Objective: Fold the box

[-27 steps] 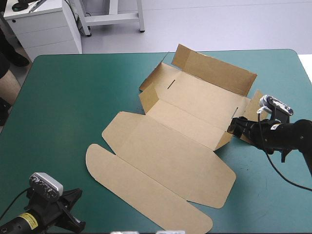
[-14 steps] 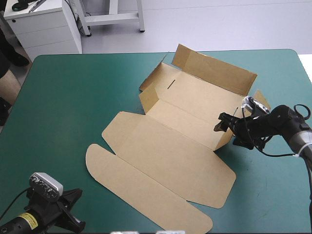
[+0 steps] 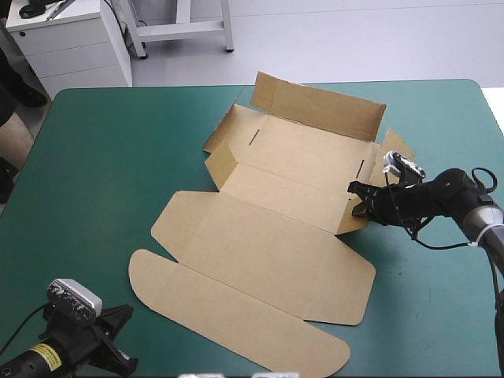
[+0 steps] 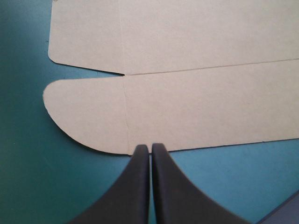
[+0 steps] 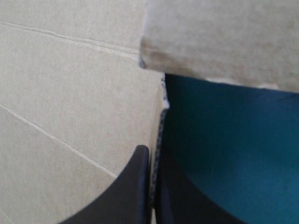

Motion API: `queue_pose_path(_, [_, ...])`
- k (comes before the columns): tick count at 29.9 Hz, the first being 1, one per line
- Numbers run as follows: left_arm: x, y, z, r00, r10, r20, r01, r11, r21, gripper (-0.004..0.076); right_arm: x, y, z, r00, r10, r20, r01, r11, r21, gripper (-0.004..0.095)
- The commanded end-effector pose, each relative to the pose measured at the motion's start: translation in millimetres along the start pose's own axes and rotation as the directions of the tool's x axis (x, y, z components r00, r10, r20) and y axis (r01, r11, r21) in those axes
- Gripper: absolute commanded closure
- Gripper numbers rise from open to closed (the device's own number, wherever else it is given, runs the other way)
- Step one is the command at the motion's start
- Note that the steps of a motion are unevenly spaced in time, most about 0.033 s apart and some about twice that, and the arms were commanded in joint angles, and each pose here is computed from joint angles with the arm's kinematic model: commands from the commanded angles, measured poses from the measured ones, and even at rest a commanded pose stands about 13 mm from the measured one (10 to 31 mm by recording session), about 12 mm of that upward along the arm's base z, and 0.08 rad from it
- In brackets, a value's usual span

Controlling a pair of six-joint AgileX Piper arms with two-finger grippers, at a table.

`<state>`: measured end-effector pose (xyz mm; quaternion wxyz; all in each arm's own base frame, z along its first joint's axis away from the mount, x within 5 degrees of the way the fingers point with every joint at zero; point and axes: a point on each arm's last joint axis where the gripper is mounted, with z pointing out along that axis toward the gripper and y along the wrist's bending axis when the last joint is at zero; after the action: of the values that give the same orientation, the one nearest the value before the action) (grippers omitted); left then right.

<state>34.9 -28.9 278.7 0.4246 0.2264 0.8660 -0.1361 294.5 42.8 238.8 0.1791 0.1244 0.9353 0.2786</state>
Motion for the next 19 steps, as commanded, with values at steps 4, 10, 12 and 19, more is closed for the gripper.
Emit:
queue_pose_path(4, [-11,-1,-3,0.998,-0.013,0.068,0.012,1.000,0.011,0.0731,-9,13,-15,0.984,-0.157,0.085,0.160,0.987,-0.028,0.0923])
queue_pose_path(10, [-19,0,-8,0.991,-0.005,0.131,0.006,1.000,-0.001,0.0731,-22,29,-28,0.900,-0.413,0.137,0.421,0.907,-0.034,0.0923])
queue_pose_path(12, [-23,0,-11,0.988,0.004,0.155,-0.003,1.000,-0.007,0.0731,-30,38,-38,0.865,-0.477,0.156,0.486,0.874,-0.022,0.0923])
queue_pose_path(19, [-46,-1,-35,0.953,0.024,0.301,-0.015,0.999,-0.029,0.0731,-56,71,-83,0.709,-0.674,0.206,0.678,0.733,0.064,0.0923])
